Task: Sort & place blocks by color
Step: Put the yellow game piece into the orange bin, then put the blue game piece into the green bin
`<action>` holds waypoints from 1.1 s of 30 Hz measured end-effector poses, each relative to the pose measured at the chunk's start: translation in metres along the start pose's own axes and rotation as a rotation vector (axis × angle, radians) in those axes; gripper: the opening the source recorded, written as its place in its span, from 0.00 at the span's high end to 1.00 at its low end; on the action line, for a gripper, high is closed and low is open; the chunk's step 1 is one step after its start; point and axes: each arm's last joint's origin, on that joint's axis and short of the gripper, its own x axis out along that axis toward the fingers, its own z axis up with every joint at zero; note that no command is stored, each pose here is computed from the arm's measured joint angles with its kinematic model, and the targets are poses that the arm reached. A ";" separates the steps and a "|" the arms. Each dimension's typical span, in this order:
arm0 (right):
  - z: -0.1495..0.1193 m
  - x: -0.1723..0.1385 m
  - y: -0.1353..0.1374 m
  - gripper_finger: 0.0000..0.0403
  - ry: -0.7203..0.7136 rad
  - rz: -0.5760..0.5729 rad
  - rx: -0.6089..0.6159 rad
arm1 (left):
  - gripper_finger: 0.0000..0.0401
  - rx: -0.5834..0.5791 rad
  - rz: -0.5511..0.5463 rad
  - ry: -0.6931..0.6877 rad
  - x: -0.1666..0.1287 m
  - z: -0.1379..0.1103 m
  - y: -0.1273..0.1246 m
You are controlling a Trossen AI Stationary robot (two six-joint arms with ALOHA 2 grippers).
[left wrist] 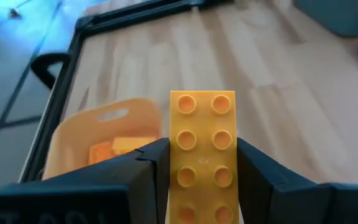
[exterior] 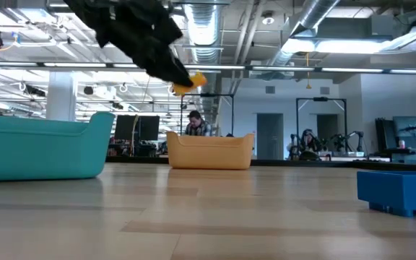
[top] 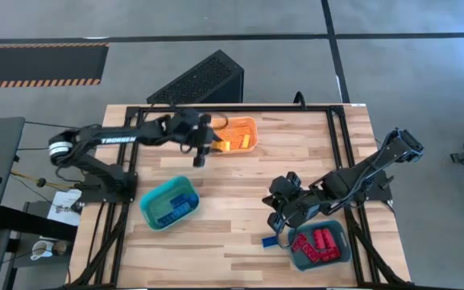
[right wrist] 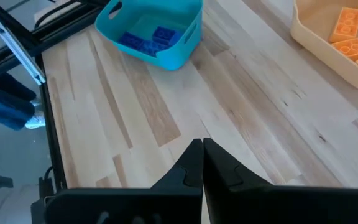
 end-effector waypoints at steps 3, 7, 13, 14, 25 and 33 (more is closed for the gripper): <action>0.001 0.001 -0.001 0.96 0.002 0.001 0.003 | 0.74 -0.056 0.000 0.027 0.011 -0.011 0.025; 0.002 0.001 -0.002 0.96 0.005 -0.001 0.005 | 0.70 -0.099 0.000 0.079 0.030 -0.023 0.044; 0.001 0.001 -0.001 0.90 0.008 0.001 0.001 | 0.40 -0.120 0.027 0.130 0.047 -0.029 0.057; 0.000 0.000 0.000 0.88 0.009 0.003 -0.001 | 0.36 -0.119 0.038 0.133 0.047 -0.028 0.057; -0.009 -0.005 0.004 0.60 0.032 0.019 -0.180 | 0.29 -0.099 -0.015 -0.071 -0.013 0.015 0.050; -0.025 0.012 0.019 0.37 0.069 0.022 -0.367 | 0.38 -0.033 -0.127 -0.289 -0.087 0.027 -0.007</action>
